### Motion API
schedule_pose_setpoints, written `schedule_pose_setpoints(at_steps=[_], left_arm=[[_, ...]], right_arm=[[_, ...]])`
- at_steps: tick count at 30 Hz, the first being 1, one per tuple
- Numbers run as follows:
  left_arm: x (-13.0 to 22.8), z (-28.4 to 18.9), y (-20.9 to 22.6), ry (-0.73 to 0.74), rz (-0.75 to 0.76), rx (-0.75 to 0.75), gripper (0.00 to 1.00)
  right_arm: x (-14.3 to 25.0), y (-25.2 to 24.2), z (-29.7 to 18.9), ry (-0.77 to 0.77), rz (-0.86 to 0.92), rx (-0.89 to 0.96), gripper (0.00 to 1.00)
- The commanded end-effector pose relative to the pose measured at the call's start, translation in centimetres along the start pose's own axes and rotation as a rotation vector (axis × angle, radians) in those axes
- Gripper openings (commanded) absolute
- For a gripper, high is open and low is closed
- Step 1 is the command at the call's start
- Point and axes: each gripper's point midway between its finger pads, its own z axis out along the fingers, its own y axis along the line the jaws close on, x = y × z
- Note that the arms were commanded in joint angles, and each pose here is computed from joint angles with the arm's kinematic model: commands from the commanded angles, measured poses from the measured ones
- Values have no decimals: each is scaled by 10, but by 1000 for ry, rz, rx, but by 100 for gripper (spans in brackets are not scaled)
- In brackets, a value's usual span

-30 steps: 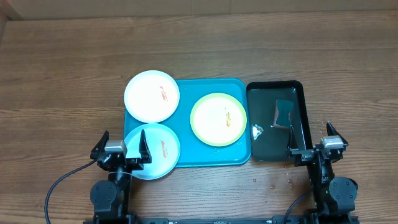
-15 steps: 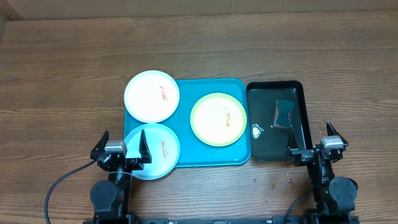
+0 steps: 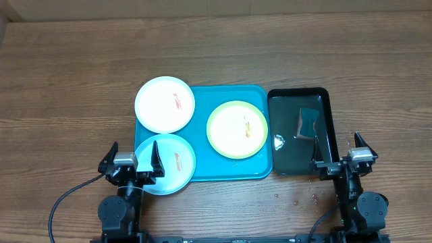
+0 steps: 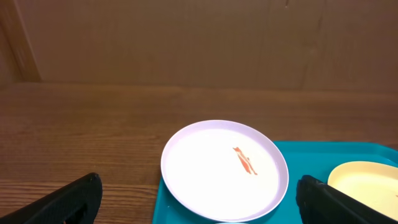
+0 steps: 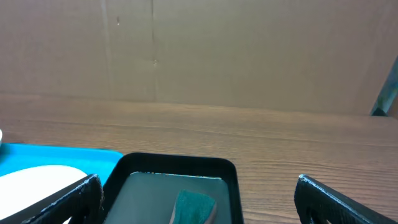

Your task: Clean dirty plates on tray and stack at the side

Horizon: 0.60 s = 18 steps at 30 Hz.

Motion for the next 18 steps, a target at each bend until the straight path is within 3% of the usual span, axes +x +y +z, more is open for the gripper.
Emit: schedule_pose_setpoints(at_steps=[1,18], left_arm=[[0,0,1,-6,22,-4,100],[0,0,1,-6,22,-4,100]], right_arm=[[2,-2,0,-3,-4,13,100],[2,2,0,-2,5,-14,100]])
